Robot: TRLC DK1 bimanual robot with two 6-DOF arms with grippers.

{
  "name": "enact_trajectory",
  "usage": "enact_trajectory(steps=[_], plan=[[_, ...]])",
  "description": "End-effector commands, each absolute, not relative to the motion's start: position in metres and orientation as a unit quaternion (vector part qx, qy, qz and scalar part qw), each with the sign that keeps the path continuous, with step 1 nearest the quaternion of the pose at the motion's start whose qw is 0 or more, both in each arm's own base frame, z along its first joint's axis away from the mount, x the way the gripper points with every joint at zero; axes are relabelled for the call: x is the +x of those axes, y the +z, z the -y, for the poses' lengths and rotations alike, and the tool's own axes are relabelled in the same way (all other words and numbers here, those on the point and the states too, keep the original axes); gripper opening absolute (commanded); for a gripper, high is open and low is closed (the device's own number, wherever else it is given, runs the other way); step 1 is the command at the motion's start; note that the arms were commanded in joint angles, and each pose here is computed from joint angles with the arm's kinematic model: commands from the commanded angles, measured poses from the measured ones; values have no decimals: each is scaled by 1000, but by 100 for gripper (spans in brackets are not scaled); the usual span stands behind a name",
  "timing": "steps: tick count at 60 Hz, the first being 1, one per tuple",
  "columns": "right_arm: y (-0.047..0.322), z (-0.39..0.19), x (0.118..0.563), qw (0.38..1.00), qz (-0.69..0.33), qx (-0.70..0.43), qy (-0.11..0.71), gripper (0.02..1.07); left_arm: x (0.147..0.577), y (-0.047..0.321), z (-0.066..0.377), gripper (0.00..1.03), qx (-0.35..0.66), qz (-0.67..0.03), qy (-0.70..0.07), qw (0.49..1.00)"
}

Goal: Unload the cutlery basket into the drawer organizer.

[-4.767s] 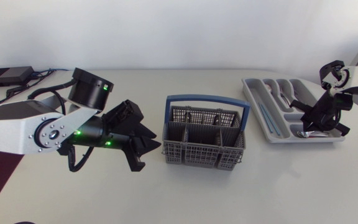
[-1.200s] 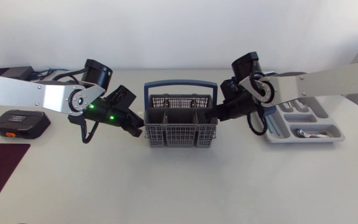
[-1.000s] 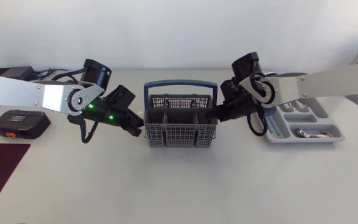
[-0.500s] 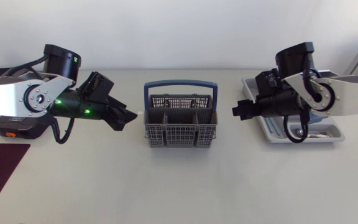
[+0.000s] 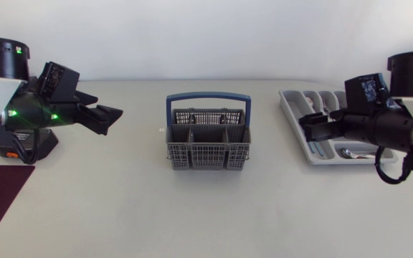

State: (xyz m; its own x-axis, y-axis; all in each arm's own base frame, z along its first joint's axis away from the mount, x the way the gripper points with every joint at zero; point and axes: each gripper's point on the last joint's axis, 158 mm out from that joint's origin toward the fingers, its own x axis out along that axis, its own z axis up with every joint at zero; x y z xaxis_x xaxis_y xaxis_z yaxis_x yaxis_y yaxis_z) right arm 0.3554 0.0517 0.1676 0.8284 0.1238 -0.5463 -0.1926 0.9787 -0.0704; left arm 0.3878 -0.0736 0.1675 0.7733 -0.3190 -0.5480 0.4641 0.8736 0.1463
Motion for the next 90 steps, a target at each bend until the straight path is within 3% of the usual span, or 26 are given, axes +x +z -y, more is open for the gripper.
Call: enact_trajectory(steps=[1,9,21,42,73,90], plan=[[167,-43,342,956,-275,-78,74,102,375,161,63,99,131,-268,-193,935],[177,-35,327,961,-255,-88,65,102,365,183,51,99,132,-216,-149,956],[183,-27,309,964,-237,-103,55,102,348,185,55,99,135,-207,-149,957],[182,-17,283,967,-217,-124,43,102,318,220,50,99,117,-113,-128,978],[177,-5,262,984,-150,-97,16,102,290,216,38,99,82,-88,-104,987],[165,-2,257,994,-98,-54,4,102,274,193,27,99,59,-78,-75,992]])
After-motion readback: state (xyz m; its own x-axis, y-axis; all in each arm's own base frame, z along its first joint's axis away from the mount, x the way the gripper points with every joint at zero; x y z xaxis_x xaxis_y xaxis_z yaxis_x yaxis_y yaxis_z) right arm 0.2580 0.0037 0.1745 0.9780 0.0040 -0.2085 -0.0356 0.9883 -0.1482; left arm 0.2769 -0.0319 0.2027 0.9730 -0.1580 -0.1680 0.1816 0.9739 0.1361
